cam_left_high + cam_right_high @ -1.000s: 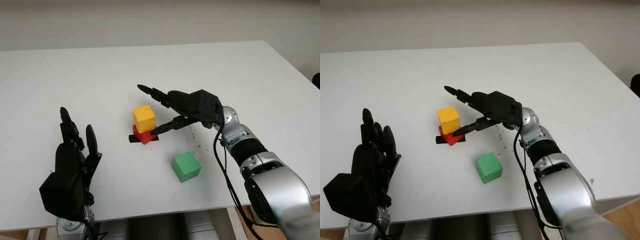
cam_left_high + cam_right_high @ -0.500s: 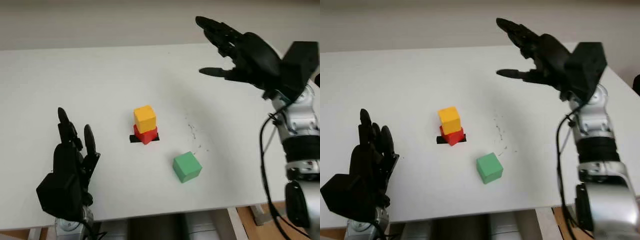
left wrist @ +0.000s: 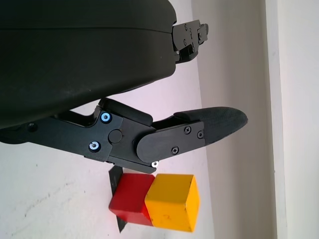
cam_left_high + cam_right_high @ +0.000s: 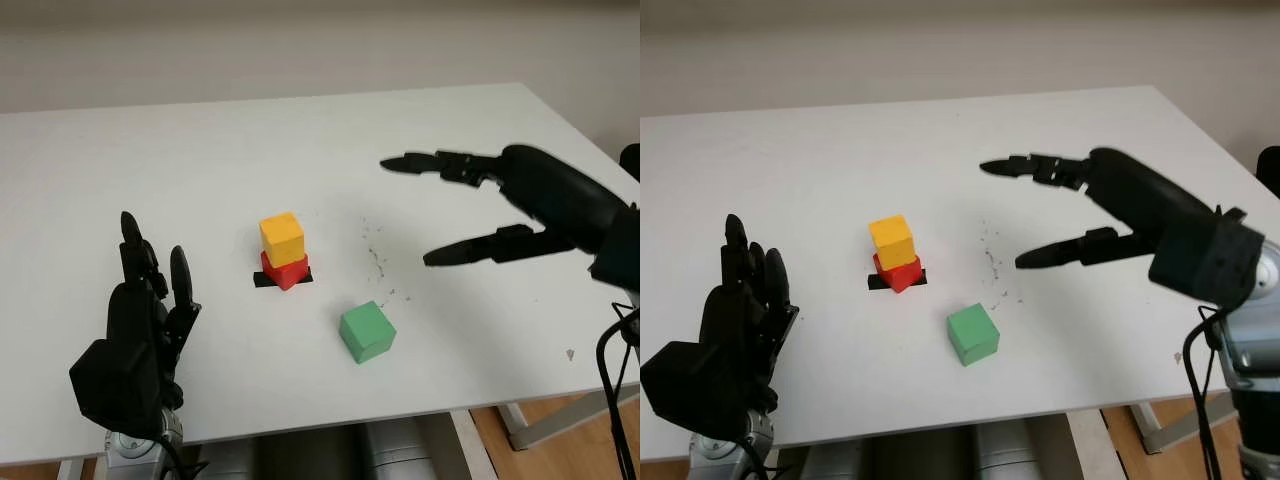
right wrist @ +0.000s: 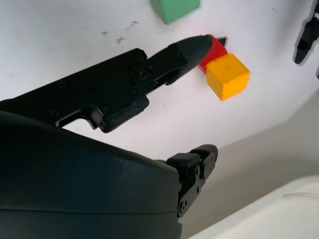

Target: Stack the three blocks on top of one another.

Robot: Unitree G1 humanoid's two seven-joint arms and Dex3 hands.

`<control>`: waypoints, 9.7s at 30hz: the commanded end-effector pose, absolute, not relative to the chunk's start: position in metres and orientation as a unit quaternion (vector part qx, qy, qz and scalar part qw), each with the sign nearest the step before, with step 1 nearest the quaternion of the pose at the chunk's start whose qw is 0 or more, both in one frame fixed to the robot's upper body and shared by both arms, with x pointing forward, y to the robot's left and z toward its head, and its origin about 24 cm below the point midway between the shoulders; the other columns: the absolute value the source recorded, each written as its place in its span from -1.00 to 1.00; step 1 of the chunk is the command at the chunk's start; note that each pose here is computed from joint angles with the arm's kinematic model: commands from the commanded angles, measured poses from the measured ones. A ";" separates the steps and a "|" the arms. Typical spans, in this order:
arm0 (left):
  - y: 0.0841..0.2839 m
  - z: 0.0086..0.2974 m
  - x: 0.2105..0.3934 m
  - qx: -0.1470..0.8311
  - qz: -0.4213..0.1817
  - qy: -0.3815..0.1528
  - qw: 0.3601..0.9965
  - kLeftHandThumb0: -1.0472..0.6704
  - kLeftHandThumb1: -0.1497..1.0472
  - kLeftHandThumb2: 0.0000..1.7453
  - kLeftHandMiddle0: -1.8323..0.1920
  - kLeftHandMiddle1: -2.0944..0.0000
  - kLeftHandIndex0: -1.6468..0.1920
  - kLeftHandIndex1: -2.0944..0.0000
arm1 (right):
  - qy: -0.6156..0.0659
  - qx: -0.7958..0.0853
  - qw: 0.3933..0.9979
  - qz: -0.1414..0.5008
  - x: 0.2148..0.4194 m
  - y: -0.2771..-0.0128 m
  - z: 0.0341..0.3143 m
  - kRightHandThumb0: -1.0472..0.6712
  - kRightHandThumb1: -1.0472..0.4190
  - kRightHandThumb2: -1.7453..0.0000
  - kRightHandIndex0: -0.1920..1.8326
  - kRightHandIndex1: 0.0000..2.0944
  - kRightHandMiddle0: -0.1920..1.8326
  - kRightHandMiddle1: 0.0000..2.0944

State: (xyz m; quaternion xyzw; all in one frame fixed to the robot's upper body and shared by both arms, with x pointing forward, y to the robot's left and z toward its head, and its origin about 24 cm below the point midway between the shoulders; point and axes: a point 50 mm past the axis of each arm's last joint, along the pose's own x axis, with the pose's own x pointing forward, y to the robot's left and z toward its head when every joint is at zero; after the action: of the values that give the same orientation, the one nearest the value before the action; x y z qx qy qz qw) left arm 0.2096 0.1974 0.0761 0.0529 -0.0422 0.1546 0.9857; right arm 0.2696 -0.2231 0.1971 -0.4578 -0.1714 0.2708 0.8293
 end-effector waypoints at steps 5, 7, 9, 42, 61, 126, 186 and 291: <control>0.199 0.087 0.216 0.059 0.145 -0.061 0.986 -0.63 1.00 -0.27 0.98 0.95 0.97 0.96 | -0.186 -0.500 0.791 0.300 0.255 -0.213 0.190 -0.50 -0.78 0.94 -0.68 -0.98 -0.45 -0.96; 0.200 0.088 0.218 0.059 0.144 -0.060 0.986 -0.63 1.00 -0.28 0.98 0.95 0.97 0.96 | -0.189 -0.504 0.784 0.308 0.253 -0.210 0.186 -0.49 -0.77 0.94 -0.69 -0.98 -0.46 -0.96; 0.201 0.088 0.219 0.059 0.141 -0.061 0.986 -0.62 1.00 -0.28 0.98 0.95 0.98 0.96 | -0.204 -0.517 0.770 0.313 0.252 -0.206 0.180 -0.51 -0.77 0.94 -0.69 -0.97 -0.45 -0.95; 0.201 0.087 0.214 0.071 0.143 -0.056 0.986 -0.62 1.00 -0.28 0.97 0.95 0.97 0.95 | -0.183 -0.547 0.732 0.363 0.269 -0.187 0.122 -0.53 -0.73 0.94 -0.72 -0.95 -0.38 -0.92; 0.199 0.087 0.212 0.066 0.144 -0.053 0.986 -0.59 1.00 -0.27 0.98 0.95 0.97 0.95 | -0.166 -0.510 0.763 0.361 0.272 -0.190 0.106 -0.51 -0.73 0.94 -0.68 -0.93 -0.28 -0.84; 0.199 0.086 0.210 0.064 0.149 -0.051 0.985 -0.61 1.00 -0.27 0.97 0.95 0.97 0.95 | -0.128 -0.283 0.925 0.217 0.336 -0.207 0.127 -0.40 -0.93 0.93 -0.48 -0.92 -0.48 0.44; 0.199 0.083 0.208 0.058 0.145 -0.047 0.987 -0.58 1.00 -0.26 0.98 0.95 0.99 0.95 | -0.043 -0.216 0.882 0.416 0.402 -0.097 0.173 -0.30 -0.87 0.94 -0.57 -0.96 -0.45 0.48; 0.206 0.085 0.209 0.070 0.142 -0.045 0.986 -0.61 1.00 -0.28 0.98 0.95 0.99 0.95 | -0.098 -0.035 0.964 0.247 0.373 -0.166 0.155 -0.80 -1.00 0.14 -1.00 -1.00 -1.00 -1.00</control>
State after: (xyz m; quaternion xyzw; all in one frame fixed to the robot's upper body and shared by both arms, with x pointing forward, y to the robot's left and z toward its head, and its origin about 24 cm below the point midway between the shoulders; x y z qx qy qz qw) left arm 0.2063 0.2038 0.0798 0.0622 -0.0333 0.1421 0.9873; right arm 0.3759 -0.1661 0.1571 -0.0425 -0.0960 0.2550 0.9612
